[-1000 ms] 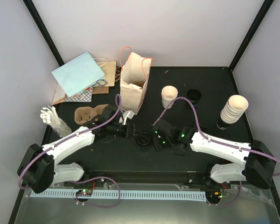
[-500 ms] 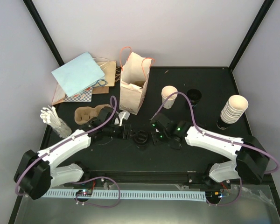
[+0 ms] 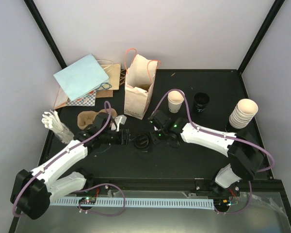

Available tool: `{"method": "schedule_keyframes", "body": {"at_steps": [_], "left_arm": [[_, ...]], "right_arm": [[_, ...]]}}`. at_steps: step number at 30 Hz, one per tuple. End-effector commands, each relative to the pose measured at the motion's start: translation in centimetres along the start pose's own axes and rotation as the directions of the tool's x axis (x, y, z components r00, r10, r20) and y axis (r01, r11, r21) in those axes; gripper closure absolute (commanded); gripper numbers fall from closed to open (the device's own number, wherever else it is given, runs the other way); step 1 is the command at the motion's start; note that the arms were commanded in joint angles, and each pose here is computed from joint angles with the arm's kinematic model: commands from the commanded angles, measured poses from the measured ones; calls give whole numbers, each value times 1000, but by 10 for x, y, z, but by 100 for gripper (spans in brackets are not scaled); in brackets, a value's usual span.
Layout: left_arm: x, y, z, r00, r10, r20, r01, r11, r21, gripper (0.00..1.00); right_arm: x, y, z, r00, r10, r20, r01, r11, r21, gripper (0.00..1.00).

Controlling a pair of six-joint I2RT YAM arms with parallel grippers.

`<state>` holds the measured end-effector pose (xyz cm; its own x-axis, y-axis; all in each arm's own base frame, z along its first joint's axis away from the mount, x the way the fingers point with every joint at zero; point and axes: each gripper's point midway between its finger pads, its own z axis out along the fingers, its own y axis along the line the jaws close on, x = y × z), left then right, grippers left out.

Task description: Pack the takeout coffee

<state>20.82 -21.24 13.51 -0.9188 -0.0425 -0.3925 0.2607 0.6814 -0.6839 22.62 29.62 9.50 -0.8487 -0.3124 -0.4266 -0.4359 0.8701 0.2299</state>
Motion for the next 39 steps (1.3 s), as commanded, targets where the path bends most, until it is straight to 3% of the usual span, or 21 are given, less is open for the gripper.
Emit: {"method": "schedule_keyframes", "body": {"at_steps": [1,8,15,22,30,39], "left_arm": [[1,10,-8,1000,-16,12,16,999,-33,32],[1,19,-12,999,-38,27,39,999,-35,33],[4,21,-4,998,-62,-6,62,998,14,37],[4,21,4,998,-64,-22,65,997,39,41],[10,25,7,996,-77,-36,79,996,44,44],[17,28,14,993,-103,-59,107,992,65,45]], "right_arm": [[-19,-2,-4,999,-21,47,20,1000,20,69],[-28,-23,-26,996,-48,76,37,990,138,64],[-27,-26,-44,996,-56,72,44,985,165,55],[-33,15,-64,981,-171,86,161,981,109,36],[-28,45,-44,953,-302,18,301,953,32,23],[-21,50,-24,941,-333,-57,334,942,18,12]]}}
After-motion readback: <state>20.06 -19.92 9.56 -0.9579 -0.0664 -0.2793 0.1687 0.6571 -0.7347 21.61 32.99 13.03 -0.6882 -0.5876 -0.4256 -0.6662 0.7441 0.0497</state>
